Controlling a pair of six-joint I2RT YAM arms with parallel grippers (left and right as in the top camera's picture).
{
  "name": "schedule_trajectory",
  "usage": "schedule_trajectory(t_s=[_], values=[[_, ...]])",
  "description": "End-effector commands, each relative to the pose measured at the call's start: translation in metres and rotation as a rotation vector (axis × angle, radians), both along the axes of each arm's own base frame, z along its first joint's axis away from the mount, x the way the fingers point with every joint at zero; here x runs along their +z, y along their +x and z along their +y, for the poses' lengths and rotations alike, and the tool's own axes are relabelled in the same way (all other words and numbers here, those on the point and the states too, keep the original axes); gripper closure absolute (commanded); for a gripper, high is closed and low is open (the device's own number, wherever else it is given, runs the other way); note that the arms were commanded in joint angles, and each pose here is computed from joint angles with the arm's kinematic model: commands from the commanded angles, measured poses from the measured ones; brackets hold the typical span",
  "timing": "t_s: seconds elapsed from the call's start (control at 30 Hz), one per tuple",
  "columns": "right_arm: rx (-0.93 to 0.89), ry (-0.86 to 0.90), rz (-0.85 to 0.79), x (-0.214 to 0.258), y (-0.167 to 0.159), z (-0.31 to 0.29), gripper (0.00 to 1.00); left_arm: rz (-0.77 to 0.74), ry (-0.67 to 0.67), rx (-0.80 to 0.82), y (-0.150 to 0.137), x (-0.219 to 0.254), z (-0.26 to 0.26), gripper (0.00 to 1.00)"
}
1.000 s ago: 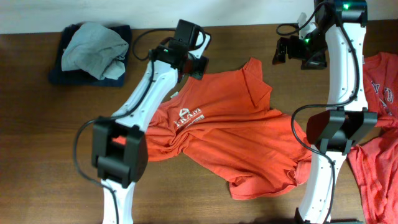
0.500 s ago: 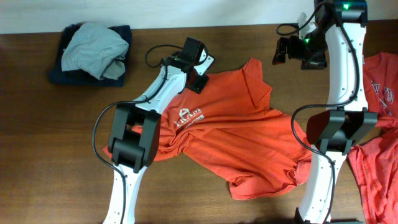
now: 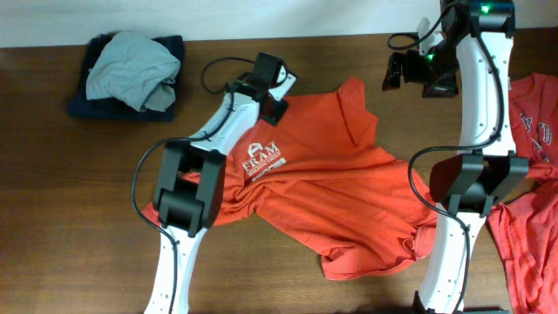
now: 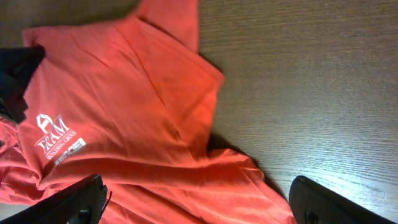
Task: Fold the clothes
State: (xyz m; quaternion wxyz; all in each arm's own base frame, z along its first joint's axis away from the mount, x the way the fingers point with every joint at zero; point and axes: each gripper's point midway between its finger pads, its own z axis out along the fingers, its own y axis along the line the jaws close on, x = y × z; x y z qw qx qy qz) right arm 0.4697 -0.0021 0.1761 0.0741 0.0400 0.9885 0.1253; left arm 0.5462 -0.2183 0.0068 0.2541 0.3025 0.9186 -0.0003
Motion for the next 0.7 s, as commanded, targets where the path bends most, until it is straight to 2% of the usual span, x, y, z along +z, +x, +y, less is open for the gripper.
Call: schedule_trajectory(t_s=[0.0,0.13,0.37,0.53,0.67], values=[[-0.004,-0.010,-0.011,0.006,-0.001,-0.002,0.01,0.064,0.105,0.106,0.008,-0.047,0.073,1.00],[-0.004,-0.010,-0.011,0.006,-0.001,-0.002,0.01,0.044,0.094,0.206,0.026,-0.044,0.127,1.00],[-0.004,-0.010,-0.011,0.006,-0.001,-0.002,0.01,0.033,0.084,0.327,0.036,-0.042,0.196,1.00],[-0.004,-0.010,-0.011,0.006,-0.001,-0.002,0.01,0.007,0.070,0.338,0.045,-0.028,0.195,0.99],[-0.004,-0.010,-0.011,0.006,-0.001,-0.002,0.02,-0.080,-0.017,0.349,0.068,0.036,0.167,0.92]])
